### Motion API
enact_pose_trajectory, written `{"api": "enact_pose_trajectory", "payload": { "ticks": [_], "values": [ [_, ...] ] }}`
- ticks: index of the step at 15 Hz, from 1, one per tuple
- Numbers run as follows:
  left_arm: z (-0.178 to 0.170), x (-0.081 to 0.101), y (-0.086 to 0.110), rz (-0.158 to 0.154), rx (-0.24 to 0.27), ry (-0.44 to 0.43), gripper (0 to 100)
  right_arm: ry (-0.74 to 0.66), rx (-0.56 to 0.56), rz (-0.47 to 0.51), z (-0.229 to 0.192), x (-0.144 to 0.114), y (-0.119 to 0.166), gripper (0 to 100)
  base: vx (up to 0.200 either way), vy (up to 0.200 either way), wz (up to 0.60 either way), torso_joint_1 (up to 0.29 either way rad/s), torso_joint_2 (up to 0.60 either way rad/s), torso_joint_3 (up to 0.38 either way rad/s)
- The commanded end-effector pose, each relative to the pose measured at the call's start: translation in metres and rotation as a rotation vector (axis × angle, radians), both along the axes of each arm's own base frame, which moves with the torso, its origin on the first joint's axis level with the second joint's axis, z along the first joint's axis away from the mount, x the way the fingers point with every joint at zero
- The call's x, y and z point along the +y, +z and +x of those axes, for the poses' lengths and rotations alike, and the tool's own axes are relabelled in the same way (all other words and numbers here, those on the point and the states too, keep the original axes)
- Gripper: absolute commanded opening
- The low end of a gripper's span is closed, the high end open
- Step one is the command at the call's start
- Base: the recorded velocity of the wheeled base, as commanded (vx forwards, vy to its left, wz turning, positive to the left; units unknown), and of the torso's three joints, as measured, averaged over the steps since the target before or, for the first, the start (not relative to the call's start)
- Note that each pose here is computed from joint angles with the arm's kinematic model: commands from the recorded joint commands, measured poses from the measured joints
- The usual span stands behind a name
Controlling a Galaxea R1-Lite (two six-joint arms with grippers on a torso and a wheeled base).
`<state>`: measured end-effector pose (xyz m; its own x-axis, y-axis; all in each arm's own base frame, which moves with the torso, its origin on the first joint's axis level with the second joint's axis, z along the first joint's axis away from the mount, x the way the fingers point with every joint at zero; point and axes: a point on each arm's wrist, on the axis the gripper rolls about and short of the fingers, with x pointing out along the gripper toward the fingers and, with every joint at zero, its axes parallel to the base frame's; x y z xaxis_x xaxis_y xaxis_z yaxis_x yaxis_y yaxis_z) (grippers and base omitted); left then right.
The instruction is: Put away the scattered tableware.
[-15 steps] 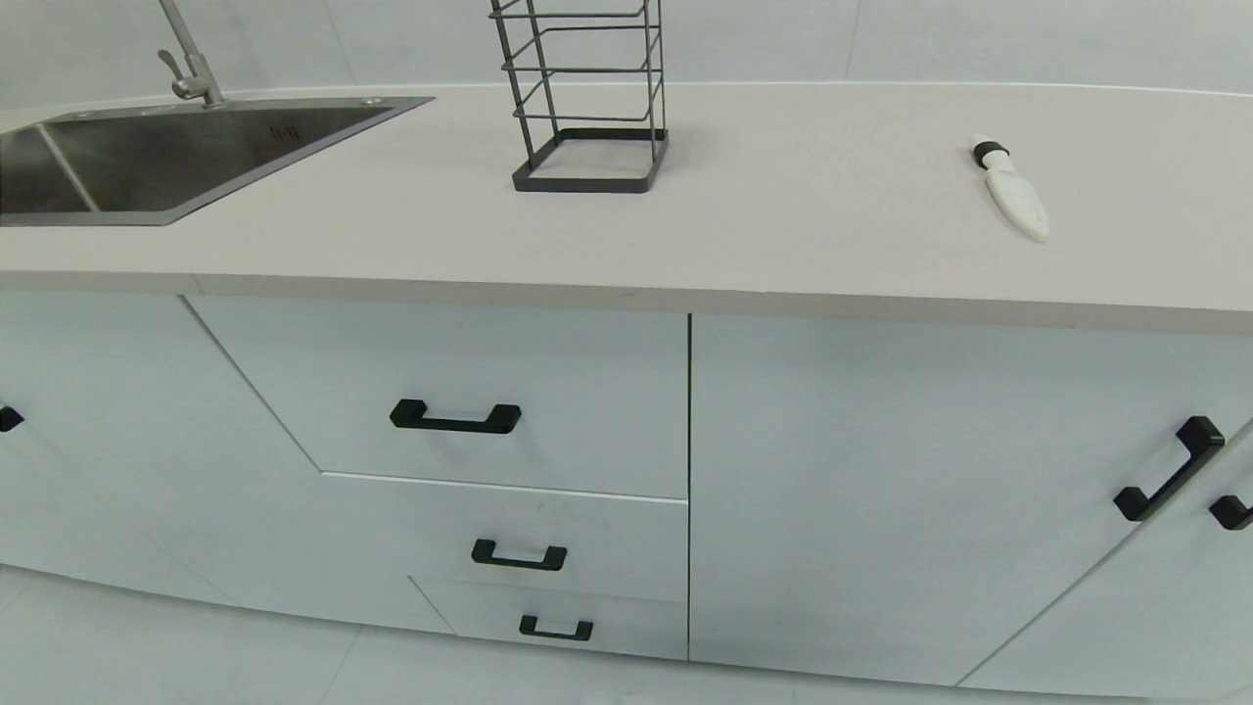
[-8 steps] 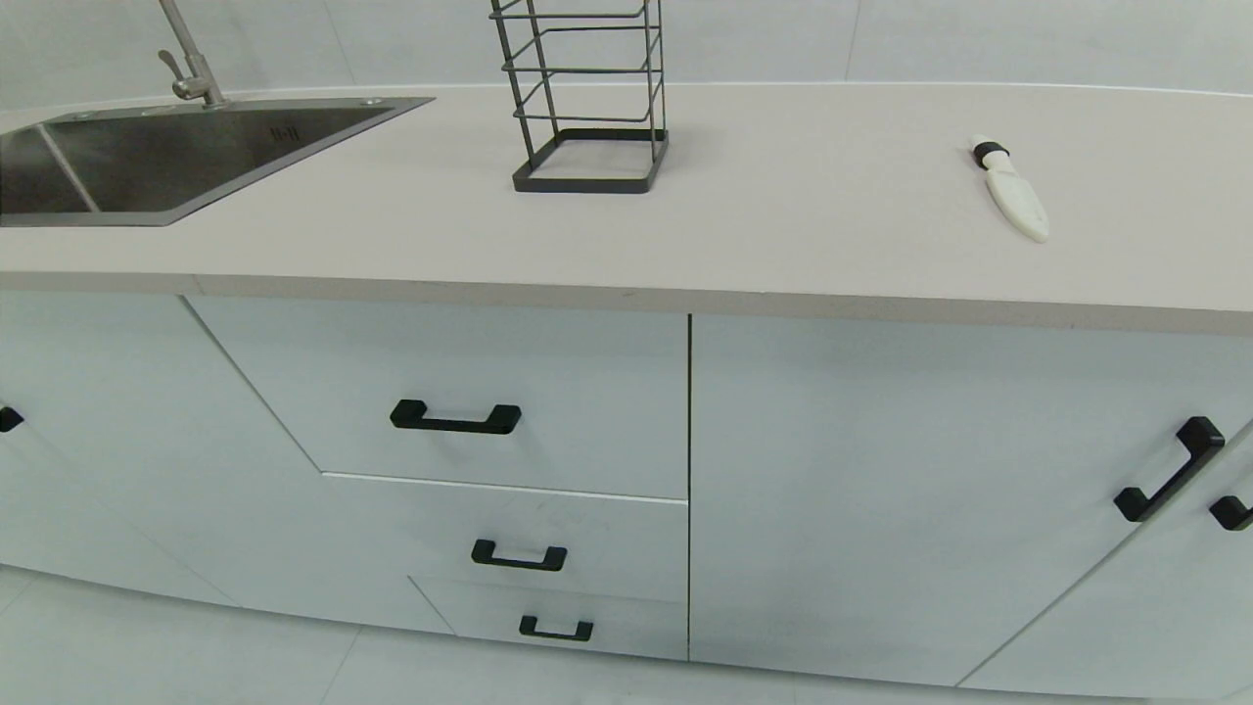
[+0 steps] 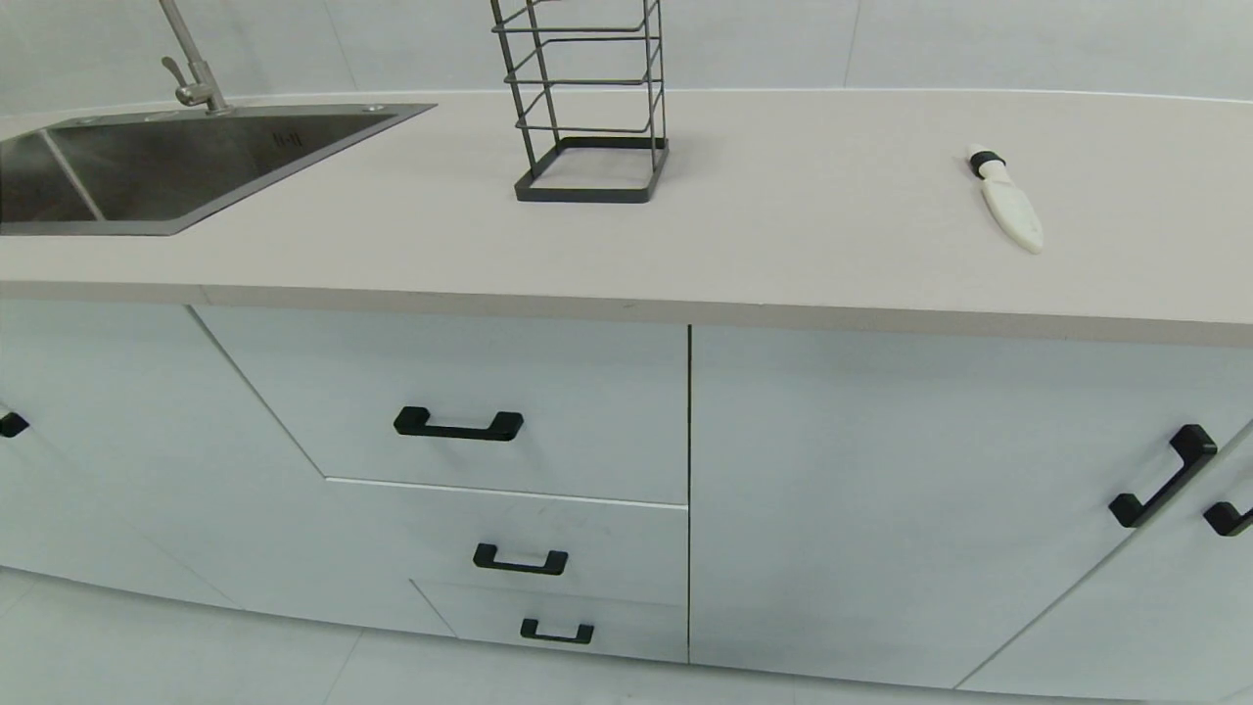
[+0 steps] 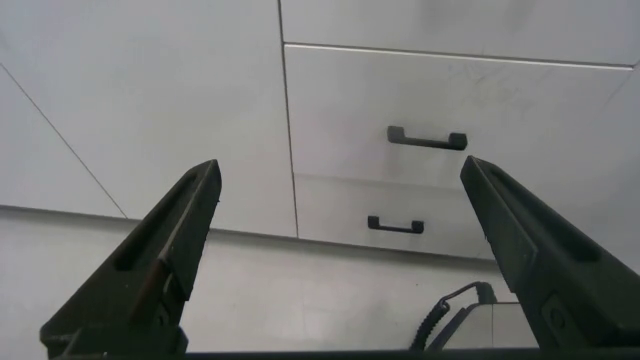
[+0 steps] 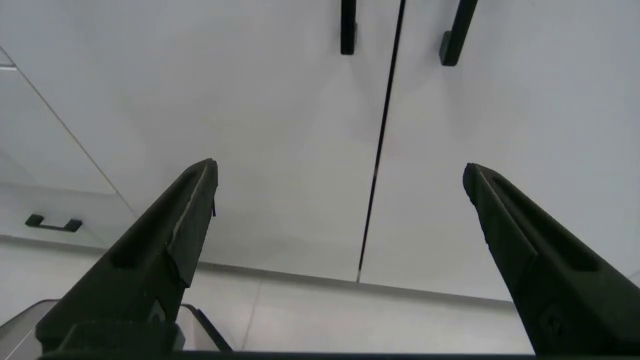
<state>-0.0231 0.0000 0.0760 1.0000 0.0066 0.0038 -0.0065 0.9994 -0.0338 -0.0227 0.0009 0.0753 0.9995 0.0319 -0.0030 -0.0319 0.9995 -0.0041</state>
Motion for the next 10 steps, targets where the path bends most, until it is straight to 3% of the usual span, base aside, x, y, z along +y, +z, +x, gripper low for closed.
{"api": "enact_pose_trajectory", "payload": {
  "ticks": [1, 4, 10],
  "values": [
    [0.0001, 0.0, 0.0001, 0.002, 0.001, 0.001, 100, 0.0, -0.001, 0.0, -0.0001, 0.0, 0.0, 100, 0.0, 0.0, 0.0, 0.198, -0.06, -0.066],
    [0.0001, 0.0, 0.0001, 0.002, 0.001, 0.001, 100, 0.0, -0.001, 0.0, -0.0001, 0.0, 0.0, 100, 0.0, 0.0, 0.0, 0.25, -0.14, -0.162],
    [0.0001, 0.0, 0.0001, 0.002, 0.001, 0.001, 100, 0.0, -0.001, 0.0, -0.0001, 0.0, 0.0, 100, 0.0, 0.0, 0.0, 0.214, -0.58, -0.198]
  ]
}}
